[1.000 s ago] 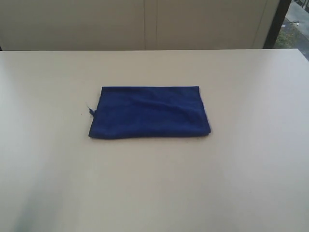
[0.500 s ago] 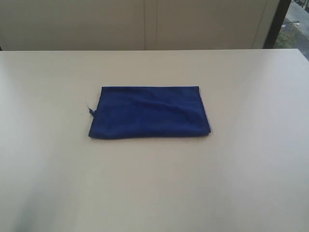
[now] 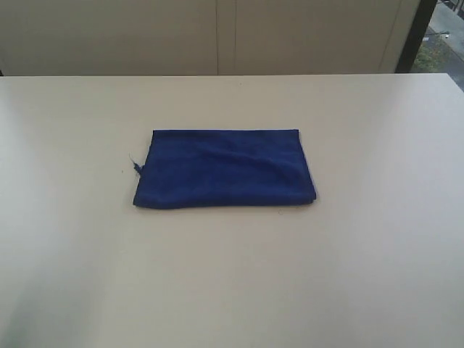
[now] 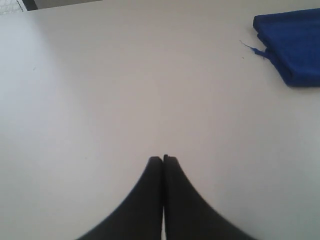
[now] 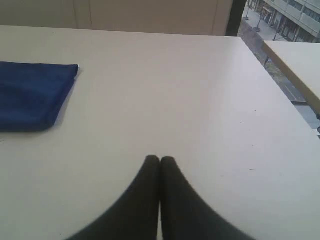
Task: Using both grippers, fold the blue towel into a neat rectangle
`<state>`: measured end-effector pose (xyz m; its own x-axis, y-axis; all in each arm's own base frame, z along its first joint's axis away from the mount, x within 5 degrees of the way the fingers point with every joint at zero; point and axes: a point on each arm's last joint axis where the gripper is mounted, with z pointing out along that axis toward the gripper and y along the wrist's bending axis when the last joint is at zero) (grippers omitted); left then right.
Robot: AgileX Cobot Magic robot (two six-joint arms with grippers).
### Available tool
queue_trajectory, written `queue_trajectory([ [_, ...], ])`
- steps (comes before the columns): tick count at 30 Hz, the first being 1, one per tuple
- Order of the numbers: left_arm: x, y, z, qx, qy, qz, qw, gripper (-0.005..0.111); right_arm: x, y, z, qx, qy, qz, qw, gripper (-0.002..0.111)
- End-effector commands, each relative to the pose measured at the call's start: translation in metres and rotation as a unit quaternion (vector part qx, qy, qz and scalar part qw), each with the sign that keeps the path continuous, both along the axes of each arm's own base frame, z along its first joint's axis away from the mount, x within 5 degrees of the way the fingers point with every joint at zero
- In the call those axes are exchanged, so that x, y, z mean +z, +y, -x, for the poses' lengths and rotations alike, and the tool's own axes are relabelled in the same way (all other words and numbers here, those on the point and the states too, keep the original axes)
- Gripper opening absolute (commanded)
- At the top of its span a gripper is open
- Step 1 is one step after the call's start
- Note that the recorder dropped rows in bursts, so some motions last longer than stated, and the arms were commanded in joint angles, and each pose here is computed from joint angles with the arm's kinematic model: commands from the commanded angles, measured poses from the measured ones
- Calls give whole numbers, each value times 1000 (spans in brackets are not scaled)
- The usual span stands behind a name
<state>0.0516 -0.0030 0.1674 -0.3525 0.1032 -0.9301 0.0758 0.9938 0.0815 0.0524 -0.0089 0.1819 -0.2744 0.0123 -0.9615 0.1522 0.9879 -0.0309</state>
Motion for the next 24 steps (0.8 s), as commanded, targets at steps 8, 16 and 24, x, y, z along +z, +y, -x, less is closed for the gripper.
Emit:
queue_trajectory([
  [8,-1,0,0,4,-1,6,1000,0,0,0,0,2,-8,4,1000,0],
  [16,-1,0,0,4,-2,7,1000,0,0,0,0,2,-8,4,1000,0],
  [24,-1,0,0,4,-2,6,1000,0,0,0,0,2,-8,4,1000,0],
])
